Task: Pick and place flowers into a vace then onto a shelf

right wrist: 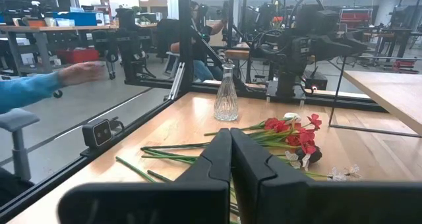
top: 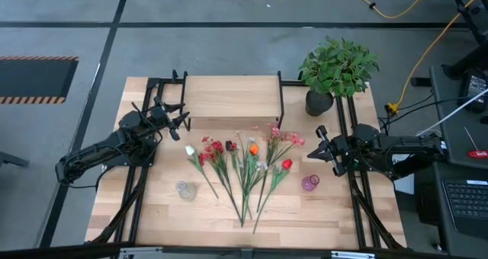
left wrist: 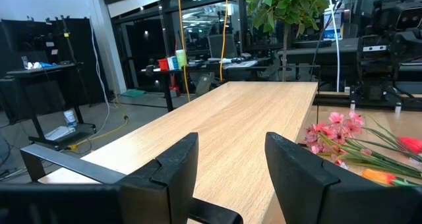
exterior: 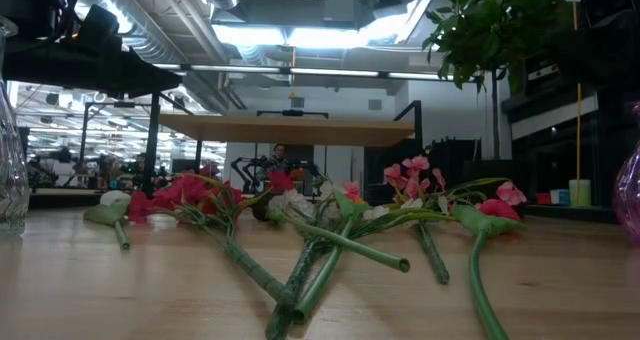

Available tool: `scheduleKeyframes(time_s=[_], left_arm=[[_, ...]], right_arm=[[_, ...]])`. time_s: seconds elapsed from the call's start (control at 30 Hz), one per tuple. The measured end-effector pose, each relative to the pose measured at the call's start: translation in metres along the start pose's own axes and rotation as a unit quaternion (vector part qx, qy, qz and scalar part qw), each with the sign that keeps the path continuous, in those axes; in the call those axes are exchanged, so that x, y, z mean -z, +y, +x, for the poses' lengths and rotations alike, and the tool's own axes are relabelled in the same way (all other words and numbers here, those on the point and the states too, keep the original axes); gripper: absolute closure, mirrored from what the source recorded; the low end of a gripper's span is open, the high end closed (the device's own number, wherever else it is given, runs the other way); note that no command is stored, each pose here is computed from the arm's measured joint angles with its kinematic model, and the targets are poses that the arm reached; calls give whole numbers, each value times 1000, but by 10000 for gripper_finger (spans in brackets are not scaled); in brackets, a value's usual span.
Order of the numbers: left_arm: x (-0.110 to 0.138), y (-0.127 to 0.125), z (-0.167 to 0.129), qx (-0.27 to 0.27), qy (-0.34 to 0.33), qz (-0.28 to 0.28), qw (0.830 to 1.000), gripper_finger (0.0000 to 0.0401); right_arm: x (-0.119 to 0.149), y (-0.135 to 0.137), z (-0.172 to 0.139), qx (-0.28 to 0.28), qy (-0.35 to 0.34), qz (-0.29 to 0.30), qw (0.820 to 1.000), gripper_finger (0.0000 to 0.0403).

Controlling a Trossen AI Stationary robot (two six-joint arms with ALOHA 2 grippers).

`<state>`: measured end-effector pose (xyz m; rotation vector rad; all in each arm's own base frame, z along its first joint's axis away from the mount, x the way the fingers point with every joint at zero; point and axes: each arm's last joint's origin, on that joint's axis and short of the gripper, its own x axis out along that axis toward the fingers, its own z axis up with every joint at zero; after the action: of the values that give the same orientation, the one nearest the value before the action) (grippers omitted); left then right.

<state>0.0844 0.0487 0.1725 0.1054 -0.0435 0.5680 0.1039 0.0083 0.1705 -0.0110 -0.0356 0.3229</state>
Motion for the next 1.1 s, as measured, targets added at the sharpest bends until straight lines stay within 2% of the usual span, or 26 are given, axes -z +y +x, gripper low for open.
scheduleKeyframes(time_s=[0.17, 0.37, 0.67, 1.1], left_arm=[[0, 0, 0, 0, 0, 0, 1000, 230], [0, 0, 0, 0, 0, 0, 1000, 230], [0, 0, 0, 0, 0, 0, 1000, 230], [-1, 0, 0, 3, -8, -2, 1000, 230]], right_arm=[[0, 0, 0, 0, 0, 3, 1000, 397], [1, 0, 0, 0, 2, 53, 999, 397], [0, 0, 0, 0, 0, 26, 1000, 397], [0, 0, 0, 0, 0, 27, 1000, 397]])
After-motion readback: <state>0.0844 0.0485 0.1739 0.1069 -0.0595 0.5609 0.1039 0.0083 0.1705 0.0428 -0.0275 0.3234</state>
